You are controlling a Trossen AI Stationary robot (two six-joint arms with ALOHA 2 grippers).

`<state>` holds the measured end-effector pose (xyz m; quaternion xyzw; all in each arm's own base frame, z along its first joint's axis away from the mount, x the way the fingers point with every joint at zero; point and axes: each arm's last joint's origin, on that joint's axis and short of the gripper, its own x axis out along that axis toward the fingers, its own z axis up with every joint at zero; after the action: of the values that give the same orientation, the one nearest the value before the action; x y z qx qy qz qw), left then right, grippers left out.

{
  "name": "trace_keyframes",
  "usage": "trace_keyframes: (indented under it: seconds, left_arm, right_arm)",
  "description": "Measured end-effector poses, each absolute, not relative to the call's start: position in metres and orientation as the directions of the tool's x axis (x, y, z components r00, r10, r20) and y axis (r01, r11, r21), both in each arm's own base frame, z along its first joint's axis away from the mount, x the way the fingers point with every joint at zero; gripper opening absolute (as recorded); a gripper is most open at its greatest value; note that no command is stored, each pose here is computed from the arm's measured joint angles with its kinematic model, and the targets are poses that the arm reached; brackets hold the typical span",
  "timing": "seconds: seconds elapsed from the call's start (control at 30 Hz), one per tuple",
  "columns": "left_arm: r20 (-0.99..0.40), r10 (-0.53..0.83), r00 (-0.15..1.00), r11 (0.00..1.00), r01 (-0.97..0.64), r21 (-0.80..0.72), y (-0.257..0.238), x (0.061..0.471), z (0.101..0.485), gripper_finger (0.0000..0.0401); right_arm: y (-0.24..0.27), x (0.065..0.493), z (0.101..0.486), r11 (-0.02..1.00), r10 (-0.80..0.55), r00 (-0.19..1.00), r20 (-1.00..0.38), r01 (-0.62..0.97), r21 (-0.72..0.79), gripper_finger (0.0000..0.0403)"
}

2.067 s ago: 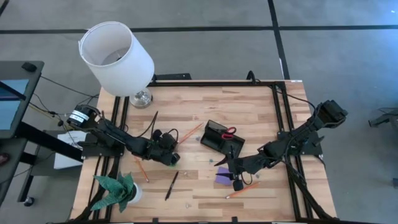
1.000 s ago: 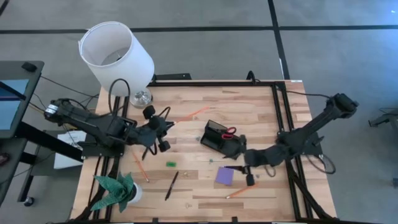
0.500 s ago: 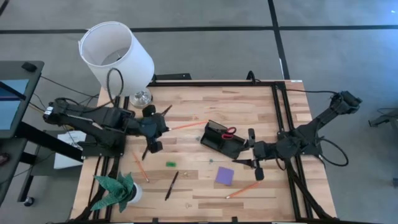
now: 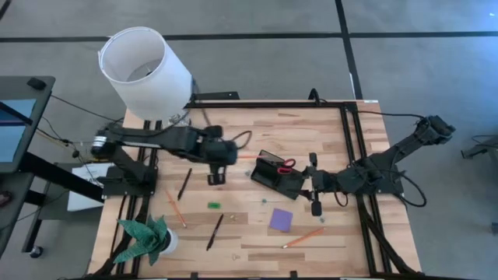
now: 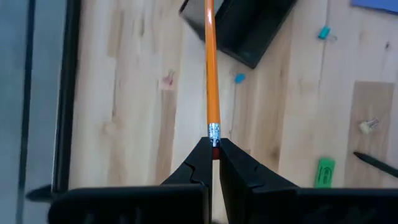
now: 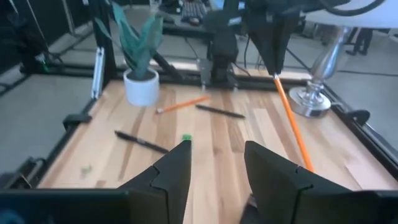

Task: Pick and place office supplies into organizer
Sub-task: Put the orange pencil into the black desk organizer

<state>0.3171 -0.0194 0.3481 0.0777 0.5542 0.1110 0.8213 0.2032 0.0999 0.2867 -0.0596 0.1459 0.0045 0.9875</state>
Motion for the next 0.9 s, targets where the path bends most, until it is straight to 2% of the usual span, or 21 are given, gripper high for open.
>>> trace_keyframes:
  seconds: [0.33,0.5,0.9]
  left_arm:
    - [-0.949,0.261,0.176,0.965,-0.056,0.255,-0.012,0.357,0.358,0.0000]
    - [-0.962,0.199,0.186,0.980,-0.020,0.199,-0.010,0.371,0.356,0.0000]
    - [-0.966,0.191,0.177,0.981,-0.071,0.181,0.015,0.373,0.355,0.0000]
  right_arm:
    - [0.098,0.202,0.281,0.993,-0.018,0.939,-0.344,-0.023,-0.115,0.0137]
    - [0.098,0.201,0.278,0.991,-0.024,0.929,-0.369,-0.026,-0.129,0.0137]
    - [0.097,0.200,0.277,0.990,-0.027,0.923,-0.384,-0.028,-0.137,0.0134]
